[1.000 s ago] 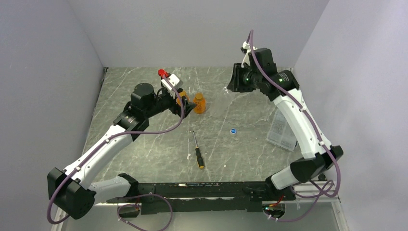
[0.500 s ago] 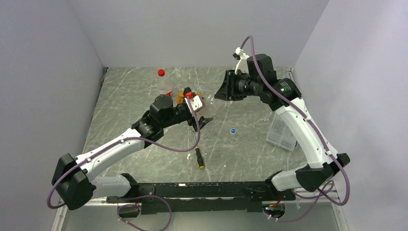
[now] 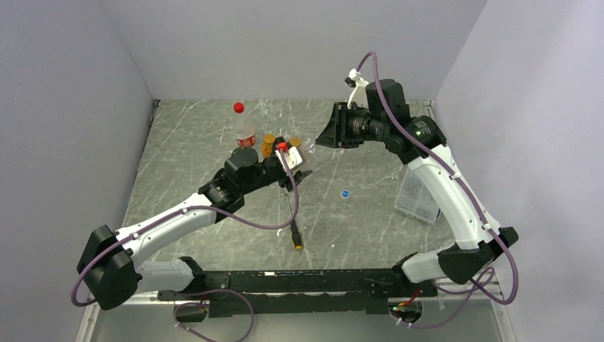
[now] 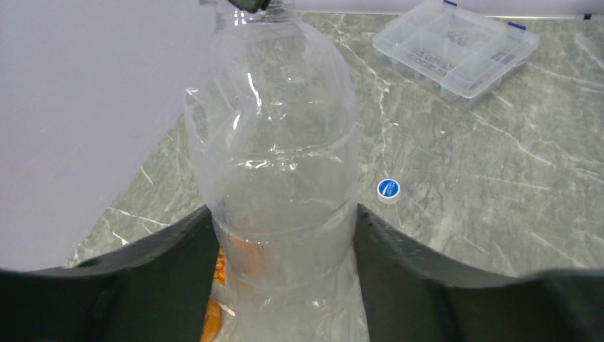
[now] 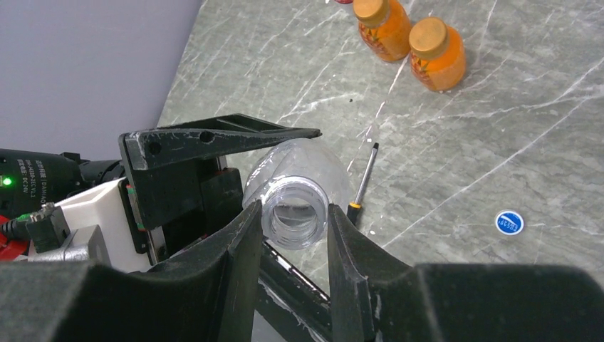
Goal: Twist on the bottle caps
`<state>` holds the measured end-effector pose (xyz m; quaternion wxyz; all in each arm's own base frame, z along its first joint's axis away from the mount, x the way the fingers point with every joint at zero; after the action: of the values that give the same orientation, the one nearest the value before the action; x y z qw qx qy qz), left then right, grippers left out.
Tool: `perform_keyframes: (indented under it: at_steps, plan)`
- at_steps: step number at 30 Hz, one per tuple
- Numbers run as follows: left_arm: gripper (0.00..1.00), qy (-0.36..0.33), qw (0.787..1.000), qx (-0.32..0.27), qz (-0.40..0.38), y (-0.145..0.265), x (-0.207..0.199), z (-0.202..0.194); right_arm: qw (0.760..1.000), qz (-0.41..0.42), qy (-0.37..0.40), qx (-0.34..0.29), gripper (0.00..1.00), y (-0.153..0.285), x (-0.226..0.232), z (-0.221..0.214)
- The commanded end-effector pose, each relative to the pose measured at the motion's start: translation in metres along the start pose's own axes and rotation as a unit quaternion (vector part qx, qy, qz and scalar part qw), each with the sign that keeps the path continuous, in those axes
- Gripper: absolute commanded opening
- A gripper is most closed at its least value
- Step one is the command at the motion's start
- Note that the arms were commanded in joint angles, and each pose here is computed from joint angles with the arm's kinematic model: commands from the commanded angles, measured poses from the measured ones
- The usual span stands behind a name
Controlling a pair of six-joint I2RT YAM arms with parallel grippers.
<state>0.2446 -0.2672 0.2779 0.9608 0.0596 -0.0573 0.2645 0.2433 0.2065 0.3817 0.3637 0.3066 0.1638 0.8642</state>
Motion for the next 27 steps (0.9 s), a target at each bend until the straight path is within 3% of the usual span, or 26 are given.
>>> perform_keyframes:
  at_steps: [1, 3, 5, 7, 12, 17, 23, 27]
  plan:
    - [0.53, 0.005, 0.999, -0.032, 0.004, -0.002, 0.000, 0.012, 0.998, 0.030, 0.014, -0.058, 0.05, 0.022, 0.018, 0.021]
    - [0.49, 0.012, 0.999, -0.035, 0.007, -0.002, 0.000, 0.011, 0.998, 0.030, 0.014, -0.057, 0.06, 0.022, 0.018, 0.021]
    - [0.46, 0.018, 0.999, -0.041, 0.013, -0.001, 0.001, 0.012, 0.998, 0.028, 0.014, -0.057, 0.15, 0.023, 0.018, 0.020]
    - [0.42, 0.028, 0.999, -0.037, 0.021, 0.001, 0.003, 0.012, 0.998, 0.017, 0.015, -0.066, 0.34, 0.024, 0.015, 0.020]
    - [0.40, 0.070, 0.996, -0.021, 0.053, 0.015, 0.016, 0.009, 0.994, -0.047, 0.013, -0.093, 0.97, 0.035, 0.002, 0.019]
    - [0.38, 0.132, 0.988, 0.006, 0.083, 0.038, 0.038, 0.005, 0.986, -0.135, -0.001, -0.094, 1.00, 0.038, -0.030, 0.001]
    - [0.38, 0.159, 0.982, 0.030, 0.096, 0.065, 0.046, 0.013, 0.974, -0.224, -0.022, -0.020, 0.99, -0.009, -0.083, -0.062]
    - [0.38, 0.153, 0.984, 0.048, 0.073, 0.076, 0.040, 0.015, 0.966, -0.254, -0.037, 0.021, 0.90, -0.047, -0.112, -0.105]
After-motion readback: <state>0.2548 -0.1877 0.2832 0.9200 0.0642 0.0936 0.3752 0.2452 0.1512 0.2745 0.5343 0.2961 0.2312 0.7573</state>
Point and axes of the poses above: each gripper's point midway between its finger pads, its own y axis back along the fingers, its own x axis along the line the jaws close on, z = x × y, the point moved 6 cm from there along y, back along the fingers, and after that the axes turned 9 degrees about y, right-handed, at the moved point
